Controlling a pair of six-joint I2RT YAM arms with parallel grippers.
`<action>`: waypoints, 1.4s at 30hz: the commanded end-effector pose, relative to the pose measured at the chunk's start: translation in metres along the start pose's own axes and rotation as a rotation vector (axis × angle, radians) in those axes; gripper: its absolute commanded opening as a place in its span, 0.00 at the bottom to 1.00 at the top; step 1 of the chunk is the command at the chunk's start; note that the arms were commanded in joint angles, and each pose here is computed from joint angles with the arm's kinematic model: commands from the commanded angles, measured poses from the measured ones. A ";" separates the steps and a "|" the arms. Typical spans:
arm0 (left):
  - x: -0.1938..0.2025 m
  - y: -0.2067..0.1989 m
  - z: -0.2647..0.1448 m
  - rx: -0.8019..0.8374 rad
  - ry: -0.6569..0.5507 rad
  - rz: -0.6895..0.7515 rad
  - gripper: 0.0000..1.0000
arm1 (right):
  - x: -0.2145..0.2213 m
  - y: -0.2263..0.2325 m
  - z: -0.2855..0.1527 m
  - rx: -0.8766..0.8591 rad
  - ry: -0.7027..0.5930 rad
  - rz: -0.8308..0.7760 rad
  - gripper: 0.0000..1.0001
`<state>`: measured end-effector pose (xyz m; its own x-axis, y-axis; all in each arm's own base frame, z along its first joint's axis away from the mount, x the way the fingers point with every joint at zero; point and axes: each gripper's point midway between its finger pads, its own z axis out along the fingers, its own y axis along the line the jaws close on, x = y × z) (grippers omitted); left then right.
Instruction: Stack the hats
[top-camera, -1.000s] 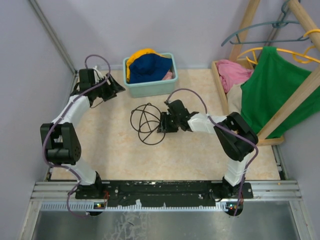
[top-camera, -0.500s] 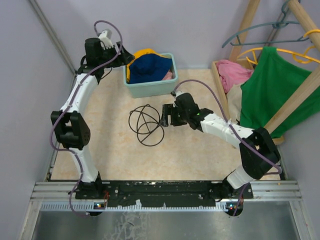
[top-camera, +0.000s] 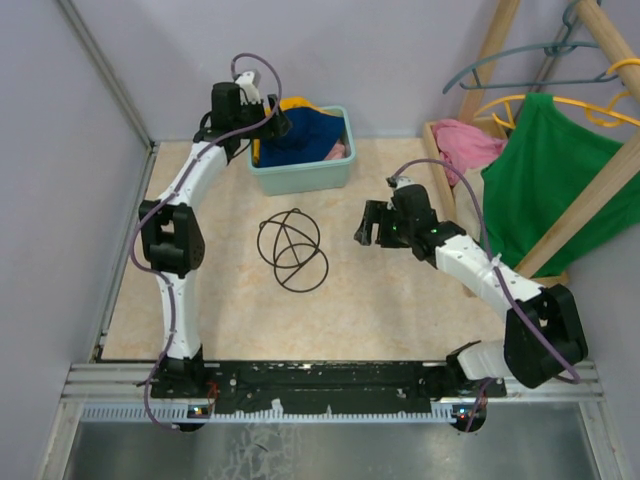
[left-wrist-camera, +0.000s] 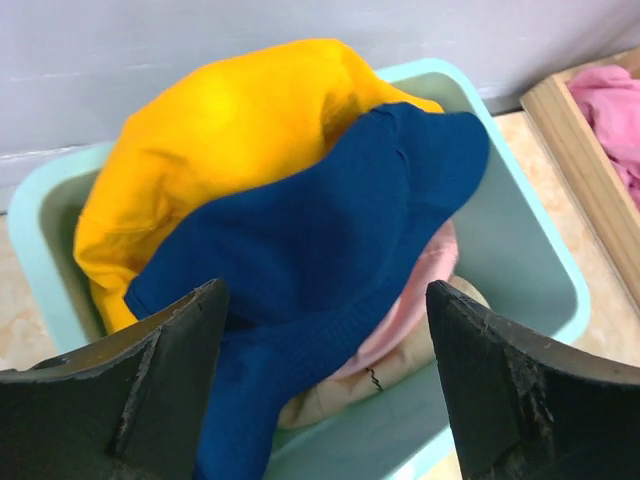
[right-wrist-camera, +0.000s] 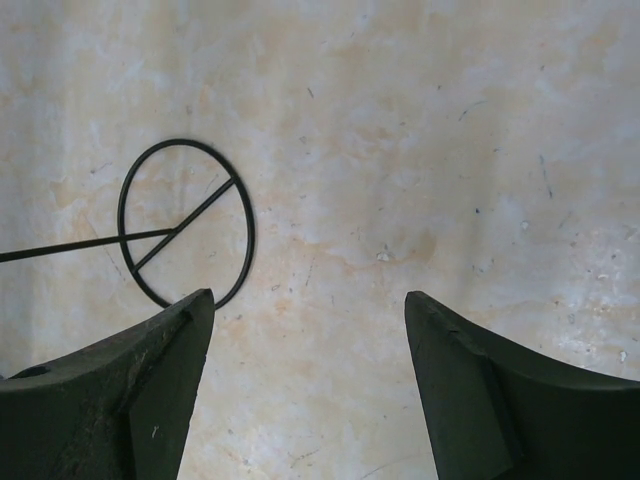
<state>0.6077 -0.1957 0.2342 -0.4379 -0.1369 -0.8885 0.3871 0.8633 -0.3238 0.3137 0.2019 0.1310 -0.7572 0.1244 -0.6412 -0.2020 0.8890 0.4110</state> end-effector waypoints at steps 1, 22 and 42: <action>-0.030 0.008 0.007 -0.071 -0.105 0.064 0.88 | -0.020 -0.003 -0.015 -0.002 -0.075 0.005 0.77; 0.013 0.006 0.044 -0.024 -0.003 0.014 0.46 | -0.028 -0.023 -0.026 0.067 -0.098 0.037 0.77; -0.147 -0.082 -0.109 0.092 -0.224 -0.112 0.00 | -0.108 0.034 -0.093 -0.123 -0.311 -0.071 0.78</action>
<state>0.5969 -0.2021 0.3342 -0.3648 -0.2363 -0.9006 0.3813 0.8445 -0.3760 0.3196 0.1659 0.1821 -0.6930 0.1557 -0.7039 -0.1738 0.9115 0.3728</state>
